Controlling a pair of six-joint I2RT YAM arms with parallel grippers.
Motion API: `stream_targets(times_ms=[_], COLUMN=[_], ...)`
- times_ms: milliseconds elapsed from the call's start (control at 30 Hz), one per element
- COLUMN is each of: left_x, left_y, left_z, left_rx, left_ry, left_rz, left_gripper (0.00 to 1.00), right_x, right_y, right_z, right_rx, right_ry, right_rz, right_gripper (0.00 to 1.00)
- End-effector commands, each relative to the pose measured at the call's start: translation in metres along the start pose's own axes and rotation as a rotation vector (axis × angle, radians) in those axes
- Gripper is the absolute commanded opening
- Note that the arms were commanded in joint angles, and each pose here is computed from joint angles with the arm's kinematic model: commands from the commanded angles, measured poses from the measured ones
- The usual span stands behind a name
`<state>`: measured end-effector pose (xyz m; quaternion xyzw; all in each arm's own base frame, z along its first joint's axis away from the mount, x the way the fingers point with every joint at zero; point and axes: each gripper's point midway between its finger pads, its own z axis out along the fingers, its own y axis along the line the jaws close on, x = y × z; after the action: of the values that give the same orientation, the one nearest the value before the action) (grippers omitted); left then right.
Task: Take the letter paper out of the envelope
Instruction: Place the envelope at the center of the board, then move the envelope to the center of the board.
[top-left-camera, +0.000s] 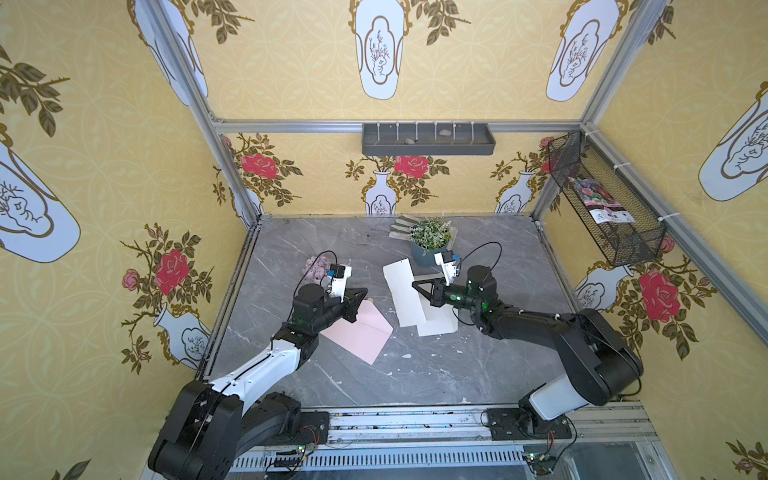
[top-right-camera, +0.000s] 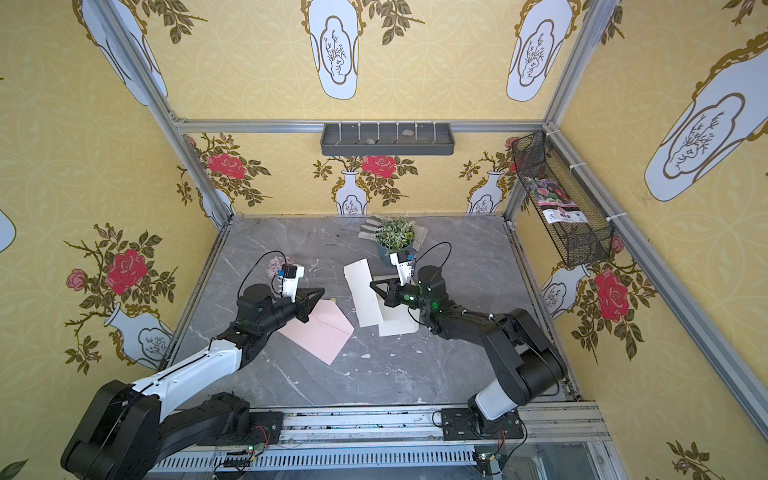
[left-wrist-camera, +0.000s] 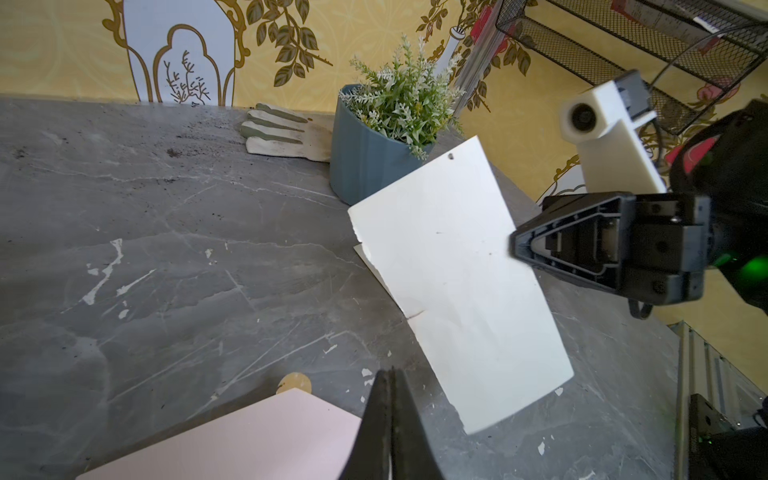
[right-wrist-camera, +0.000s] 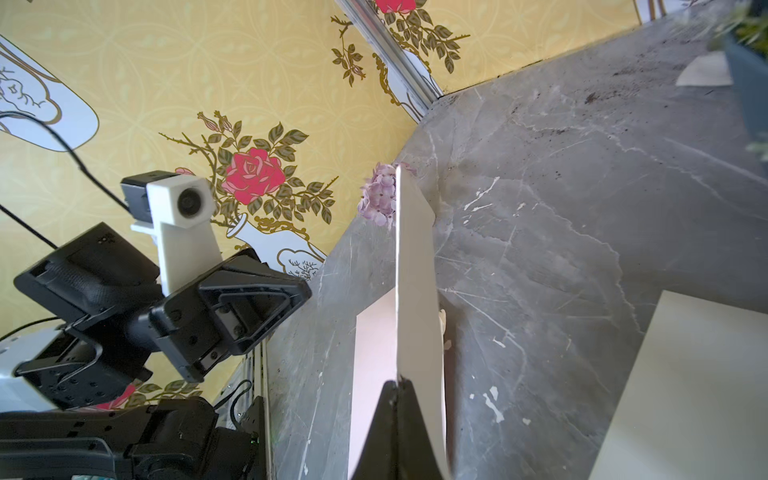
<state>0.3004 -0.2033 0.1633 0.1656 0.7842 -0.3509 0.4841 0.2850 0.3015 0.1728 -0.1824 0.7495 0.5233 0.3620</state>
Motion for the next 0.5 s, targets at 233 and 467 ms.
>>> stream_targets(times_ms=[233, 467], left_x=[0.025, 0.045], left_y=[-0.005, 0.013], left_z=[0.037, 0.049], left_rx=[0.052, -0.028], left_ry=[0.134, 0.228], left_rz=[-0.102, -0.141], left_gripper=[0.58, 0.58], right_x=[0.047, 0.053], right_y=[-0.016, -0.018], right_z=[-0.063, -0.069], right_rx=[0.212, 0.209], right_ry=[0.049, 0.037], right_rz=[0.006, 0.015], right_gripper=[0.00, 0.00])
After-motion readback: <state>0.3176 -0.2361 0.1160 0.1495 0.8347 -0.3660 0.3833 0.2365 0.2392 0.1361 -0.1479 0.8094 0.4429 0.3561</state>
